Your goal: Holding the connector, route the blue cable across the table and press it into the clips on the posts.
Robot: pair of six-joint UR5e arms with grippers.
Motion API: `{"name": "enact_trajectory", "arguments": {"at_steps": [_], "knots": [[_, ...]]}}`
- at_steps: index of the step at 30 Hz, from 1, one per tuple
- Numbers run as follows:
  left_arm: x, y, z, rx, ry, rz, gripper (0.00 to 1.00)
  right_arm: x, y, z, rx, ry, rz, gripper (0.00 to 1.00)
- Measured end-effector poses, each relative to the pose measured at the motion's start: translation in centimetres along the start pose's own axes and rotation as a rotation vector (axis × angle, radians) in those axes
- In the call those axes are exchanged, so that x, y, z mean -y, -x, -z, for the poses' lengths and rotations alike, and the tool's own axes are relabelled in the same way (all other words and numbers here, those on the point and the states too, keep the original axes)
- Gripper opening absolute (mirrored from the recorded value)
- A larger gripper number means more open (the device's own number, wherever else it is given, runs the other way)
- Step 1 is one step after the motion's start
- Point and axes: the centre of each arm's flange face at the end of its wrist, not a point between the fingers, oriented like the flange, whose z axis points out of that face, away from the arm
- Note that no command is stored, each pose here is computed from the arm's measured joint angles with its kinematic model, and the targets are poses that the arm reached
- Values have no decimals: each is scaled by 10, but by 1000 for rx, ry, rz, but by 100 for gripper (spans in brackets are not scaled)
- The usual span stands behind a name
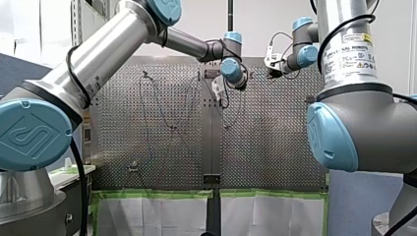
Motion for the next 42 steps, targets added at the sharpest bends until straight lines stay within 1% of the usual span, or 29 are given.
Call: {"name": "enact_trajectory", "arguments": {"at_steps": [2, 4, 8, 11, 13, 22, 25, 31, 38, 42], "knots": [[4, 3, 10, -10, -6, -8, 100, 1, 0, 0, 1, -2, 0, 0], [7, 6, 17, -10, -17, -12, 100, 2, 1, 0, 2, -3, 0, 0], [16, 16, 35, 9, -45, -22, 100, 5, 1, -1, 3, -7, 0, 0], [20, 23, 45, 32, -54, -27, 100, 6, 2, -1, 4, -9, 0, 0], [19, 29, 51, 52, -50, -24, 100, 7, 2, -1, 4, -10, 0, 0], [4, 61, 71, 156, 9, 11, 100, 11, 4, -2, 8, -17, -1, 0], [1, 69, 78, 184, 14, 35, 100, 13, 5, -2, 9, -20, -2, 0], [-3, 86, 95, 239, 5, 114, 100, 16, 6, -2, 13, -24, -3, 0], [-14, 106, 116, 320, 35, 195, 100, 16, 7, -2, 13, -25, -2, 0], [-18, 106, 122, 341, 41, 228, 100, 17, 7, -2, 15, -26, -2, 0]]}}
